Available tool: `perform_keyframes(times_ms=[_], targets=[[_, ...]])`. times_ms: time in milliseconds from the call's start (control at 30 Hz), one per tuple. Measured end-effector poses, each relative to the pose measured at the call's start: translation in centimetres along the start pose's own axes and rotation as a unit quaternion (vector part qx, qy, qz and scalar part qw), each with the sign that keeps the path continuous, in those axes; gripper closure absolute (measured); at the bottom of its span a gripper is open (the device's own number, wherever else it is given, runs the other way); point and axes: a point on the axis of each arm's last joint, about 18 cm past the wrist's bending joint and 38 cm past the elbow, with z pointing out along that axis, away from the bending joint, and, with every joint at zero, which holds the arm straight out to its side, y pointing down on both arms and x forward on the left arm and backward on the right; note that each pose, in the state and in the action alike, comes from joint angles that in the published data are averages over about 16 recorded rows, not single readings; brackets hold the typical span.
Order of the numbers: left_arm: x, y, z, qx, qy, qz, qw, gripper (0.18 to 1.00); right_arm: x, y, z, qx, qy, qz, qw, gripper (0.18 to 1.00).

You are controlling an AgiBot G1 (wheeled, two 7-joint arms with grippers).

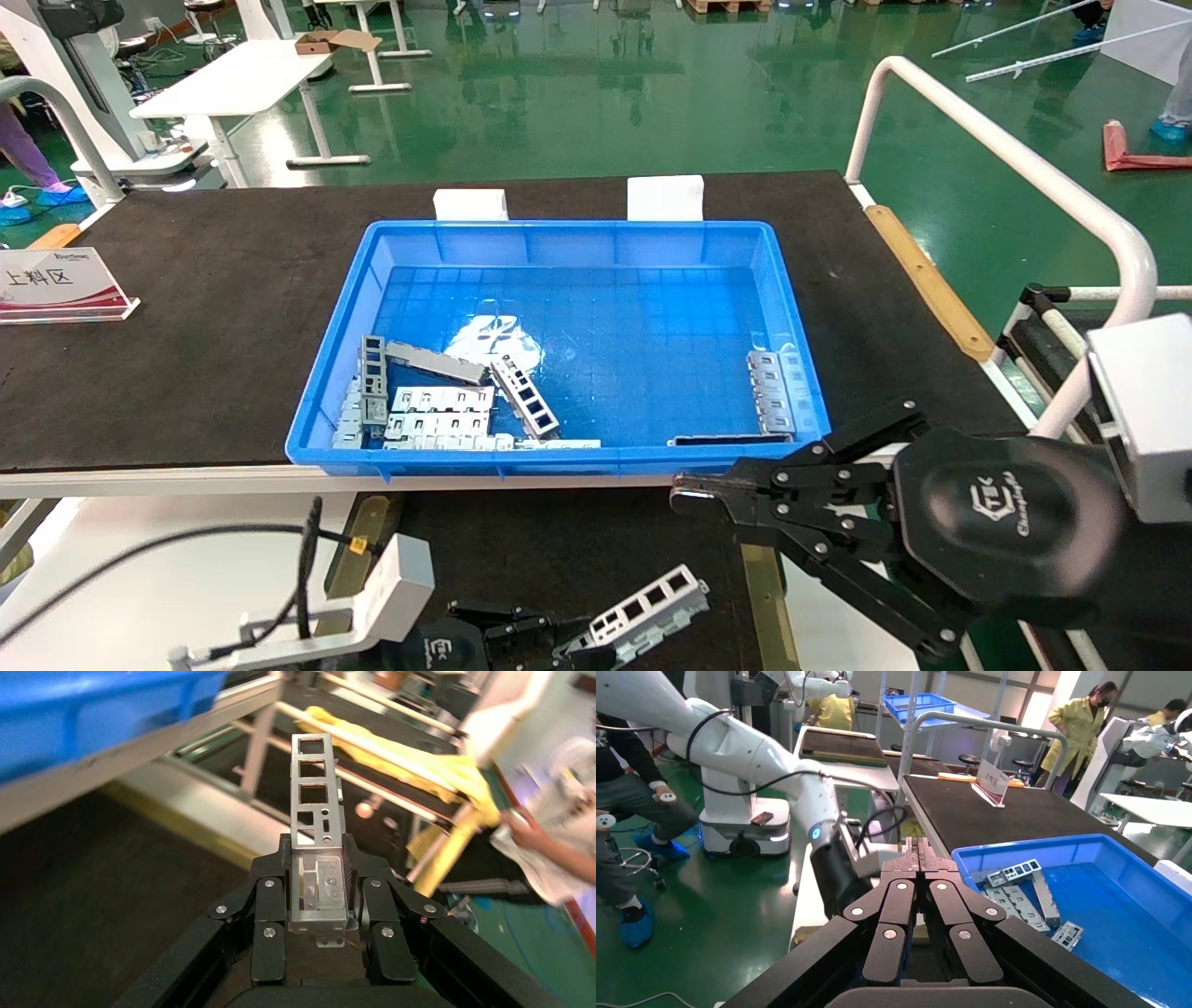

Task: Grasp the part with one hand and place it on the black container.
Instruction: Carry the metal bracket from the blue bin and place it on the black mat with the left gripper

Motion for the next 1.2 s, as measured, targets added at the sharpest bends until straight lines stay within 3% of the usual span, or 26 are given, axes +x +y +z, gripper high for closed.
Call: perform_keyframes(times_ms=[267, 567, 900, 1200], targets=[[0.0, 4.4, 1.6, -0.008, -0.07, -0.061, 0.9957, 0.863, 0.0, 0.0, 0.0, 0.0, 0.0, 0.0, 1.0, 0.988], [-0.5, 7.8, 4.1, -0.003, -0.138, -0.125, 0.9825, 0.863, 0.0, 0.0, 0.0, 0.0, 0.0, 0.0, 1.0, 0.988], [-2.0, 10.1, 6.7, 0.018, -0.215, -0.202, 0.9552, 0.863, 0.0, 0.0, 0.0, 0.0, 0.0, 0.0, 1.0, 0.988], [-3.5, 11.2, 8.8, 0.038, -0.28, -0.244, 0.9277, 0.864, 0.0, 0.0, 0.0, 0.0, 0.0, 0.0, 1.0, 0.988]])
